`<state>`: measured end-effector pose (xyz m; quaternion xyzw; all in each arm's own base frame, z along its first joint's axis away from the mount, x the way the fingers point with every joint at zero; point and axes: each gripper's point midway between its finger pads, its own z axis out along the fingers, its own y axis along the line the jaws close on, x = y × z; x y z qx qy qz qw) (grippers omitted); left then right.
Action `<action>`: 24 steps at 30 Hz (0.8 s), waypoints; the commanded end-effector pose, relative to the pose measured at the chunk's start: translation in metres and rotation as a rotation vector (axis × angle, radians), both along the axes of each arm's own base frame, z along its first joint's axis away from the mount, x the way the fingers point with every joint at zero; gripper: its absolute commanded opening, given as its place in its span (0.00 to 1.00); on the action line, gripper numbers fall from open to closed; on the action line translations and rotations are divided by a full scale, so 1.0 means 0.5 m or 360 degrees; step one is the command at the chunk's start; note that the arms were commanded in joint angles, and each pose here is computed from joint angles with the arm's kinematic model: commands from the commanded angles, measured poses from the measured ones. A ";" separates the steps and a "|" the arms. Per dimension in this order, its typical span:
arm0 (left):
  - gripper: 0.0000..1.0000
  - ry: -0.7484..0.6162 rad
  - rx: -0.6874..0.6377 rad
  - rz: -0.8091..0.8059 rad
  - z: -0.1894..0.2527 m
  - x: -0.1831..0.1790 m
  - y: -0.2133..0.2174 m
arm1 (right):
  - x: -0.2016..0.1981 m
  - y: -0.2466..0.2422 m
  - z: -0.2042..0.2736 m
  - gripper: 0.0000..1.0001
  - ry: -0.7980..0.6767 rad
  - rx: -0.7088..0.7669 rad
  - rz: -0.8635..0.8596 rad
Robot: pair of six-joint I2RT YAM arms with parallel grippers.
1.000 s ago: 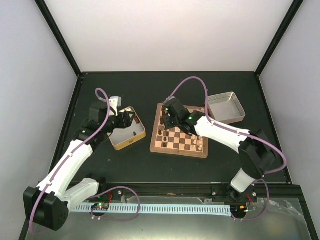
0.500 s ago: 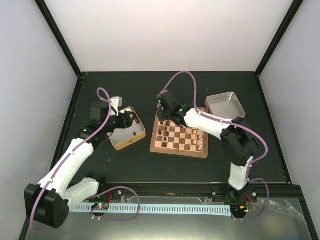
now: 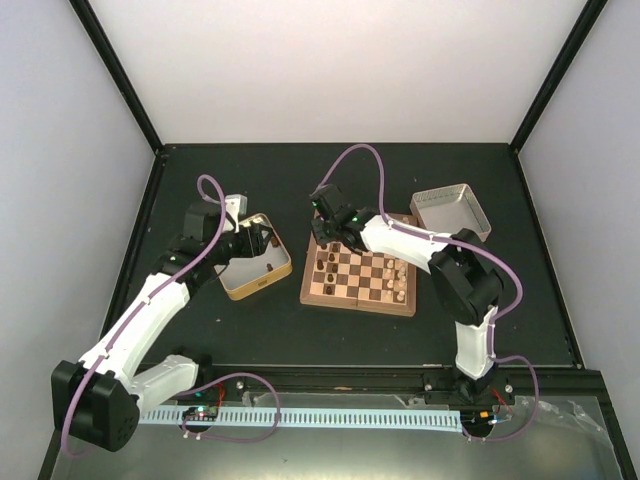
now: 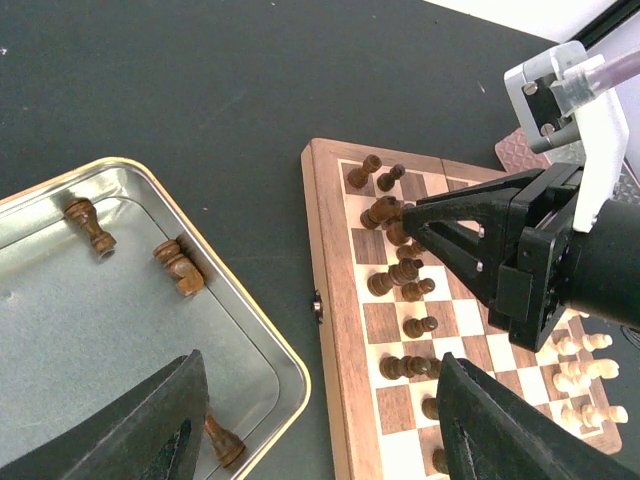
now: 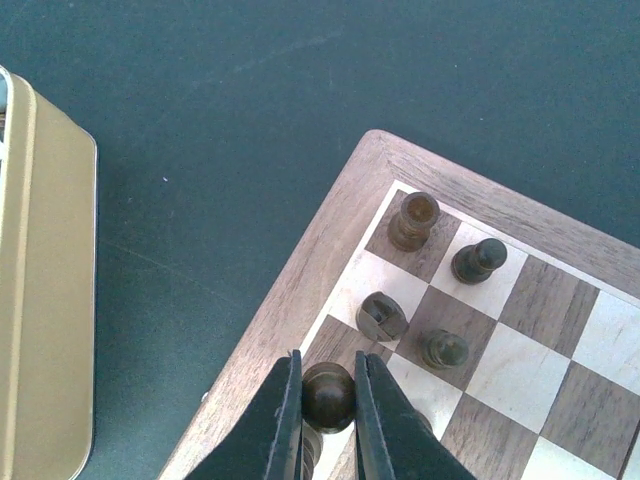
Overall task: Set up the chess pieces on the board
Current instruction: Place the chess piece on the chessboard.
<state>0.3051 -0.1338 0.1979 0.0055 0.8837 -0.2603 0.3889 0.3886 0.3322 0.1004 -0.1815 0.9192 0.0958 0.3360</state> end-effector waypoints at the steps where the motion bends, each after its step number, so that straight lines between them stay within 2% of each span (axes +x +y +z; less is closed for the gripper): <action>1: 0.65 -0.0028 -0.0029 -0.0010 0.030 0.007 -0.003 | 0.011 -0.001 -0.007 0.09 -0.0005 -0.0022 -0.0019; 24: 0.65 0.0001 -0.0034 -0.0025 0.021 0.006 -0.007 | 0.016 -0.008 -0.046 0.14 0.0054 -0.0047 -0.0031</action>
